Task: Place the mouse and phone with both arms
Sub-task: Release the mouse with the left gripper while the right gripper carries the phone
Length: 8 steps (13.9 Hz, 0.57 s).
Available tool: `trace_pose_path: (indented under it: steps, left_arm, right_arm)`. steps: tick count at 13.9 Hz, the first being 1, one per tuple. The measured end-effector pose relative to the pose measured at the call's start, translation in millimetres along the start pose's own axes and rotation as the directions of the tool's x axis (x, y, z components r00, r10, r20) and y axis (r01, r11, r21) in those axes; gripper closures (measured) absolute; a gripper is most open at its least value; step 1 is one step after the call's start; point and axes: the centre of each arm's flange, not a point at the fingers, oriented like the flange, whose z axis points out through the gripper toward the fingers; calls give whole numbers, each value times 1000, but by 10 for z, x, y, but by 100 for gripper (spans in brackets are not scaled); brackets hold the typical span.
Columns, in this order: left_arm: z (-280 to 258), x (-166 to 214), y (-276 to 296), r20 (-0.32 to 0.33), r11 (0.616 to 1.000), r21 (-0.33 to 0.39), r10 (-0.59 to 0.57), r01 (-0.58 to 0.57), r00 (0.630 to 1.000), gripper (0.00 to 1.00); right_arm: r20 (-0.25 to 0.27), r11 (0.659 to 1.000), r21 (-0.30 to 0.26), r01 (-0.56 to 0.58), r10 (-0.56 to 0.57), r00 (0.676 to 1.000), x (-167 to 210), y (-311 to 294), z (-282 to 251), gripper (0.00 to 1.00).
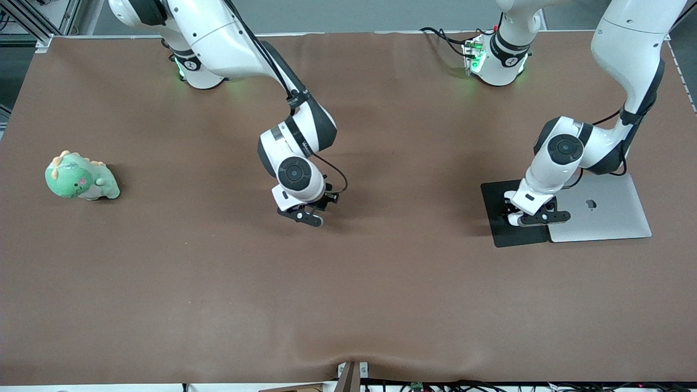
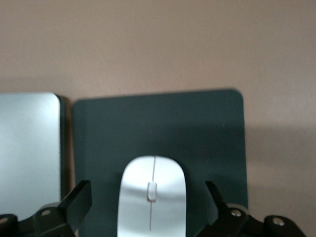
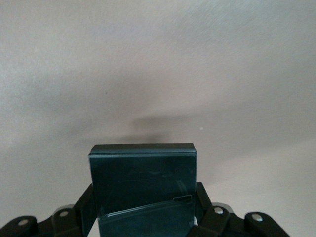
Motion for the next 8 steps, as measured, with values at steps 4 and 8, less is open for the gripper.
trace_pose_path:
  steps: [4,8]
  left_arm:
    - [-437,227,133,-34,999,43,15,-13,999,0]
    - [-1351,411,677,-105,1000,21,13,-11,994,0]
  right_arm:
    - [22,999,13,37,-37,999,264,580,-287,20]
    - [46,998,23,58,-59,997,430,1118,-401,20]
